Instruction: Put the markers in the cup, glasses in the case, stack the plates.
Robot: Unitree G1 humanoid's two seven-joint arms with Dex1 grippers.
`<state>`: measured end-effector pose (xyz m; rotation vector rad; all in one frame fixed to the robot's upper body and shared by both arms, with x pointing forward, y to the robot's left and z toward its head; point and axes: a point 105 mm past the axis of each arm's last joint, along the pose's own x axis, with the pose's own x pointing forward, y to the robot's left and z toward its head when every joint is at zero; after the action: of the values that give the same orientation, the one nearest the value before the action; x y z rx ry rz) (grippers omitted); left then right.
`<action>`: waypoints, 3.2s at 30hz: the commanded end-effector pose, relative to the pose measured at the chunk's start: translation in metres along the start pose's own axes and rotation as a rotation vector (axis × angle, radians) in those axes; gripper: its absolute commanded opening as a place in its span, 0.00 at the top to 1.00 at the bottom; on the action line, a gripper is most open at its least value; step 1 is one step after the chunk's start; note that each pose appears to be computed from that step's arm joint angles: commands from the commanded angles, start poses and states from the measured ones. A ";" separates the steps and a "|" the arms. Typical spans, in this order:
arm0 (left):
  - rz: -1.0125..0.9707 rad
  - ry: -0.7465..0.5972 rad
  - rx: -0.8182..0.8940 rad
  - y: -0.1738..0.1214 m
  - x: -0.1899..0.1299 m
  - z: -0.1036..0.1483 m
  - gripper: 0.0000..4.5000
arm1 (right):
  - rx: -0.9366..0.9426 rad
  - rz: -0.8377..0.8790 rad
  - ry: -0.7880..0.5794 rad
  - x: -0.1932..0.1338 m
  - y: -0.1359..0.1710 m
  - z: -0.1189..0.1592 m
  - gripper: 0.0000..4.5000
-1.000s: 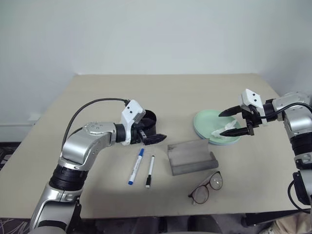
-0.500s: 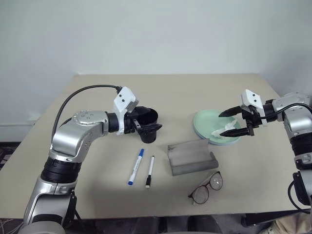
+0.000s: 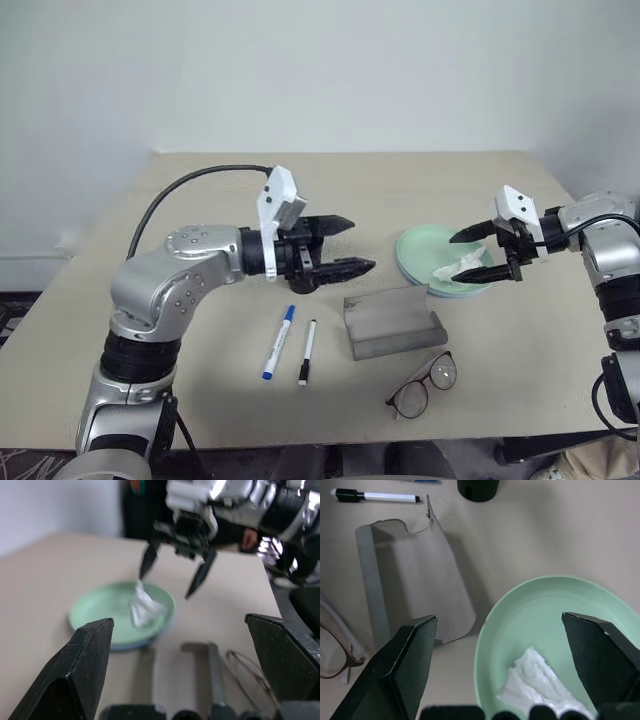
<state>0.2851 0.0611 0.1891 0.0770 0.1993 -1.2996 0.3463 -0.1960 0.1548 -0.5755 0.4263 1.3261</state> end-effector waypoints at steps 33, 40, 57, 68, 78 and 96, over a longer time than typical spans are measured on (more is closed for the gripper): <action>-0.291 0.405 -0.414 -0.056 0.069 -0.061 0.00 | -0.014 -0.030 -0.024 -0.003 0.008 0.005 0.04; -0.295 0.467 -0.455 -0.057 0.079 -0.075 0.00 | -0.004 -0.030 -0.029 -0.003 0.013 0.003 0.04; -0.340 0.505 -0.495 -0.072 0.092 -0.085 0.00 | 0.033 -0.019 -0.036 0.002 0.029 -0.003 0.04; -0.339 0.533 -0.526 -0.077 0.109 -0.100 0.00 | 0.045 -0.025 -0.036 0.001 0.034 -0.003 0.04; -0.344 0.551 -0.534 -0.079 0.112 -0.107 0.14 | 0.057 -0.023 -0.034 0.002 0.037 -0.006 0.03; -0.321 0.547 -0.482 -0.070 0.111 -0.104 0.89 | 0.051 -0.029 -0.031 0.003 0.033 -0.005 0.03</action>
<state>0.2320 -0.0424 0.0611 -0.0484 1.0644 -1.4731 0.3094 -0.1929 0.1263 -0.4824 0.4882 1.3025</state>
